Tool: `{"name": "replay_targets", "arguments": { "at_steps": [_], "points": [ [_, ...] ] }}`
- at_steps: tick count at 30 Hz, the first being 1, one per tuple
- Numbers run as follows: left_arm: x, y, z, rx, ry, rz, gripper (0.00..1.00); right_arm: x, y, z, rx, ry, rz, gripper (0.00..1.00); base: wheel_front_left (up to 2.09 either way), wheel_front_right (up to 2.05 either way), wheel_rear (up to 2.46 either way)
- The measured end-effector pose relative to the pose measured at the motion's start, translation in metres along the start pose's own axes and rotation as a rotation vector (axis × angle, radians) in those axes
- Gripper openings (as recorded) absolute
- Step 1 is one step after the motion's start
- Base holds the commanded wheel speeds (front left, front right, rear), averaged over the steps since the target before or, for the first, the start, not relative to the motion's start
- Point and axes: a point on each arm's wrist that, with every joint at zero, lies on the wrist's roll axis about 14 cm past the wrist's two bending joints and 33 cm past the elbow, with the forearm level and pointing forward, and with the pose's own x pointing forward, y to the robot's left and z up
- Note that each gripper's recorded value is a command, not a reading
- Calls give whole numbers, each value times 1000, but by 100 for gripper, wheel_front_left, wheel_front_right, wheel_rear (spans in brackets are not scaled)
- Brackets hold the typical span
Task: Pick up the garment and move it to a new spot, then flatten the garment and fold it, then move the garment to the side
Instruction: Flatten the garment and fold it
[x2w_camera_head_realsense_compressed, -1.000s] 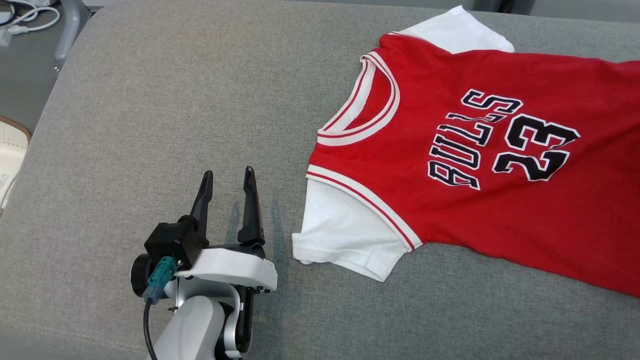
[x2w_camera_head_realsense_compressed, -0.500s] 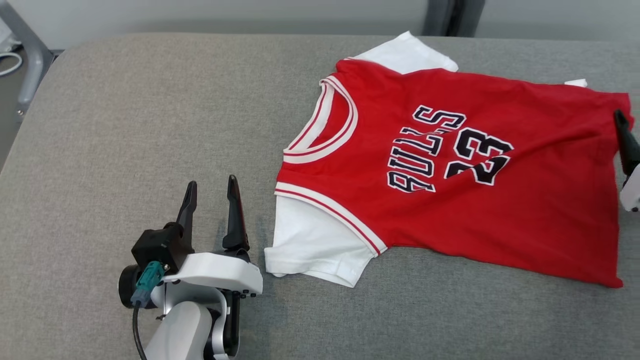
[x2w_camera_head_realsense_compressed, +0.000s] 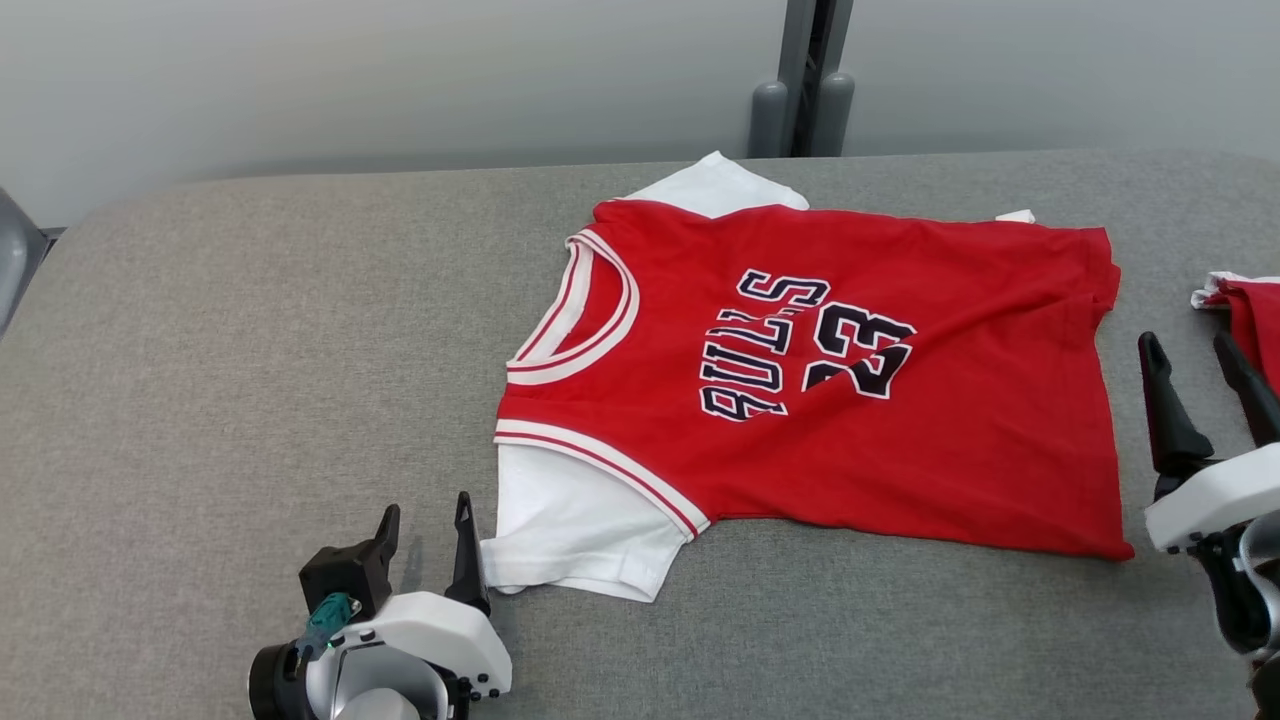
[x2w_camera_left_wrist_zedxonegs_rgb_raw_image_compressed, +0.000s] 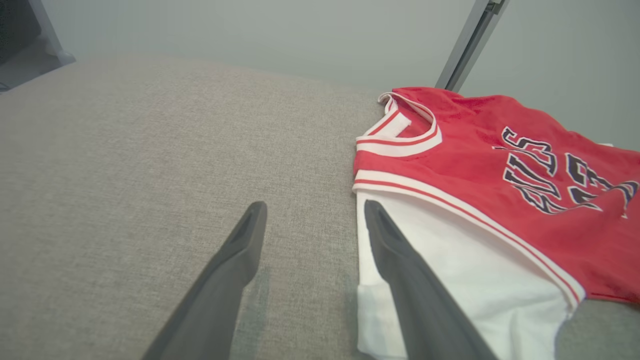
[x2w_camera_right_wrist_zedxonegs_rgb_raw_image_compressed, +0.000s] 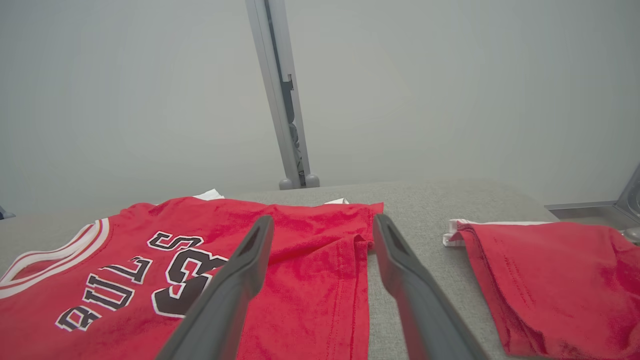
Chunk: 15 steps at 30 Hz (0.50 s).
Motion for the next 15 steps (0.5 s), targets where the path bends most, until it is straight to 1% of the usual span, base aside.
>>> {"name": "replay_targets", "arguments": {
  "at_steps": [4,5,8,15],
  "points": [
    [1,-5,-13,4,48,-19,100,-16,7,-4,19,-22,-9,100,0,0,0],
    [3,-11,-18,14,69,-42,100,-21,10,-7,19,-23,-10,100,0,0,0],
    [3,-18,-26,21,105,-67,100,-27,9,-9,16,-26,-20,100,0,0,0],
    [-6,-18,-59,71,251,-80,100,-34,8,-11,17,-28,-35,100,0,0,0]
  ]
}}
